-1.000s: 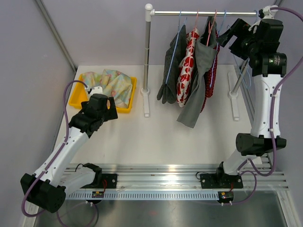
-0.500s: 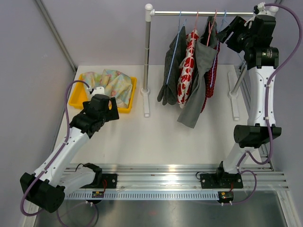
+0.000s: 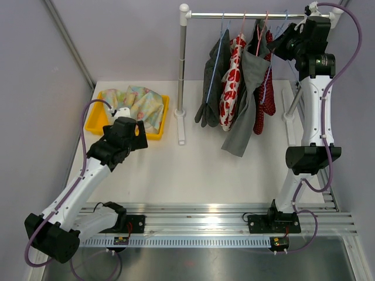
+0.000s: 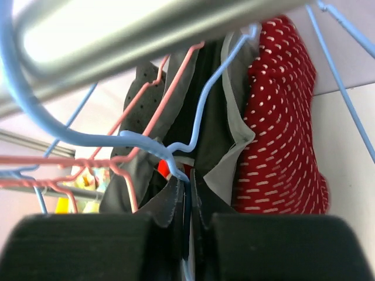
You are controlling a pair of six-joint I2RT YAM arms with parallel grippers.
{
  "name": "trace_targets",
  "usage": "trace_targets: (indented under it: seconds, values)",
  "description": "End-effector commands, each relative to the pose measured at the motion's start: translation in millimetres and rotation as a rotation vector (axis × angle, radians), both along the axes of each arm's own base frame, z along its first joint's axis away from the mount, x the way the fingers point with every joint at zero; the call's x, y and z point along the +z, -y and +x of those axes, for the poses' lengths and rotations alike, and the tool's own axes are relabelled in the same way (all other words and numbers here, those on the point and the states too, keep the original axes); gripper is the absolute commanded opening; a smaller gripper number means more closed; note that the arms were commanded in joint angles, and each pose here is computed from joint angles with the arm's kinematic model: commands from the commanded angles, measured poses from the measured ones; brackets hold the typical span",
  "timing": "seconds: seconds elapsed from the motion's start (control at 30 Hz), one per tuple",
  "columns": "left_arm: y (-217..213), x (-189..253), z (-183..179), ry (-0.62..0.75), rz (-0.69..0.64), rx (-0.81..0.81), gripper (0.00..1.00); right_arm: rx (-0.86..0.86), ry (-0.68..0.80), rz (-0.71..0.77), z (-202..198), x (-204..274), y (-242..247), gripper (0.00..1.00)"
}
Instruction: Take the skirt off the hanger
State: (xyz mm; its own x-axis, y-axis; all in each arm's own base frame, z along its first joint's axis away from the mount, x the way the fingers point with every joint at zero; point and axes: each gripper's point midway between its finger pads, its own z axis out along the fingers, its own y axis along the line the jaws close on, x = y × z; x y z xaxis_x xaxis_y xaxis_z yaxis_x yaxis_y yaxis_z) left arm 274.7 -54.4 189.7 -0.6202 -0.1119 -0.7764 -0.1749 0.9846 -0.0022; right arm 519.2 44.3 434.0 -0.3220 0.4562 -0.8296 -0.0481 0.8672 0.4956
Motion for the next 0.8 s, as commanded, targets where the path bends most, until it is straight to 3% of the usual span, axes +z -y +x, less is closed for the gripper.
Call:
trace_targets:
  seconds: [0.0,0.03,0.33,0.6,0.77]
  values:
    - [-1.0,8.6,1.7,0.037,-0.001,0.021,0.99,-0.025,0.088,-0.01,2.7,28.5,3.9,0.04]
    - [-1.3,8.5,1.8,0.037,0.002,0.022,0.99,-0.03,0.094,-0.011,1.9,31.0,4.6,0.0]
    - [-3.7,24.1,4.0,0.1,0.004,0.029,0.99,-0.081,0.16,-0.079,-23.5,64.5,16.8,0.0]
    - [58.5,135.4,17.4,0.359,-0.158,-0.237,0.99,-0.188,0.184,-0.159,-83.6,84.0,38.1,0.0]
    - [141.9,213.0,4.6,0.495,-0.229,-0.546,0.99,-0.133,0.098,-0.114,-110.2,51.7,26.3,0.0]
